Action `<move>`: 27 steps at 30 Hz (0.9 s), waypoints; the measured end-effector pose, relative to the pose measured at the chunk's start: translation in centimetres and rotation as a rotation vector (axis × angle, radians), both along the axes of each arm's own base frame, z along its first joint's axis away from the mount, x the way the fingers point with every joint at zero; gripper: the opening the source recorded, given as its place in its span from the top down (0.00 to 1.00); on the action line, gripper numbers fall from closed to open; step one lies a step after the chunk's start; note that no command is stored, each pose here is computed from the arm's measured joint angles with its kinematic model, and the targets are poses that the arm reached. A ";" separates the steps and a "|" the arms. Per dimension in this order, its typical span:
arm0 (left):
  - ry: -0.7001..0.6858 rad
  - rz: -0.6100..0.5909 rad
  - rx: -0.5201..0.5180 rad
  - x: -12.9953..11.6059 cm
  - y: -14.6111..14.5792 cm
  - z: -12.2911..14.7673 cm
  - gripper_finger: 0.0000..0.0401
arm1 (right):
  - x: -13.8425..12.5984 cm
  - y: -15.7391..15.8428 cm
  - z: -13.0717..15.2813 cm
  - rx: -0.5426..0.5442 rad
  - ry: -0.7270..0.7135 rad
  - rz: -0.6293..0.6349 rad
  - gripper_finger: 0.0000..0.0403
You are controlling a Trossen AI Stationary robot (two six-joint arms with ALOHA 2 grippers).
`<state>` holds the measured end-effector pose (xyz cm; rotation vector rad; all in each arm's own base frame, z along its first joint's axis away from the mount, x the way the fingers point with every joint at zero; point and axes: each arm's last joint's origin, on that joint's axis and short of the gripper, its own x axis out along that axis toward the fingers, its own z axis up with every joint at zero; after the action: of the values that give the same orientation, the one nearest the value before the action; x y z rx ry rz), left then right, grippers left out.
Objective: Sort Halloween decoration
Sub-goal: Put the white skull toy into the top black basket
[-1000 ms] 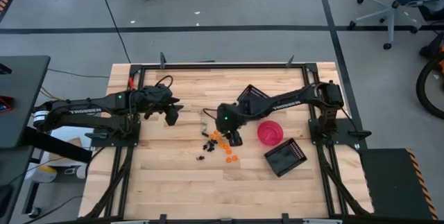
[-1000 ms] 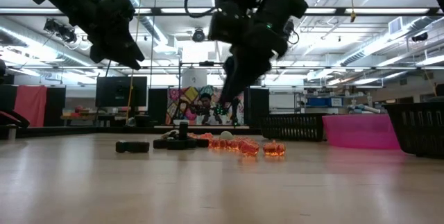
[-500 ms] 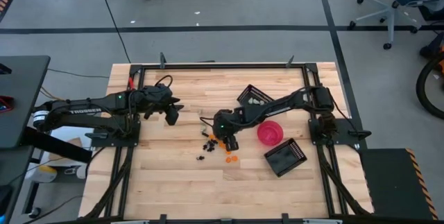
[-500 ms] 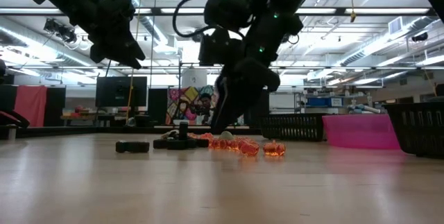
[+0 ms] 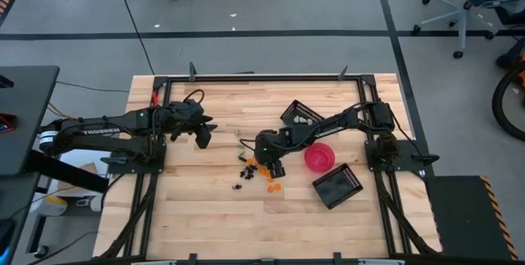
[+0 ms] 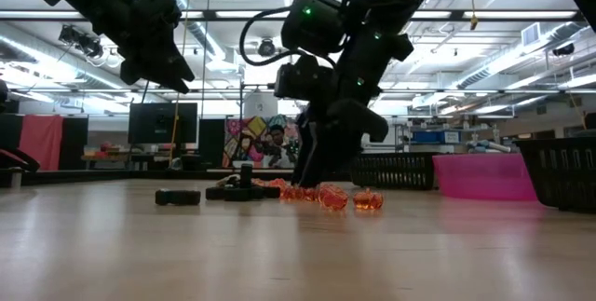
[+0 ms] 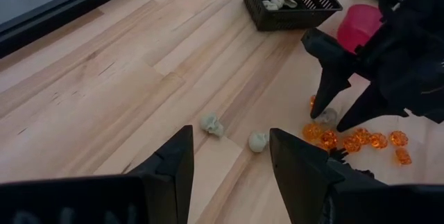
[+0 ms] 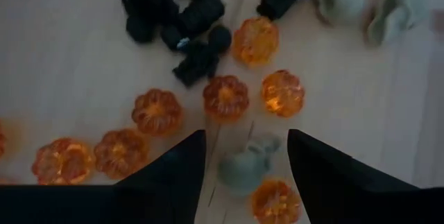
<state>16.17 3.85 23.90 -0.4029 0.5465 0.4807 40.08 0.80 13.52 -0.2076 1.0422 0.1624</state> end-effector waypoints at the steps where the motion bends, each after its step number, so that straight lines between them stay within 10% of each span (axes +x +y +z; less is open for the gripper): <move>1: 0.000 0.000 0.000 0.0 0.0 0.0 0.59 | -0.1 0.0 -0.1 0.002 0.006 -0.004 0.49; 27: -0.008 0.015 -0.019 0.0 0.0 0.0 0.59 | 0.8 -0.4 1.6 -0.006 -0.004 -0.004 0.79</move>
<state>16.17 3.85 23.90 -0.4277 0.5407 0.4882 40.89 0.44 15.07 -0.2113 1.0393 0.1557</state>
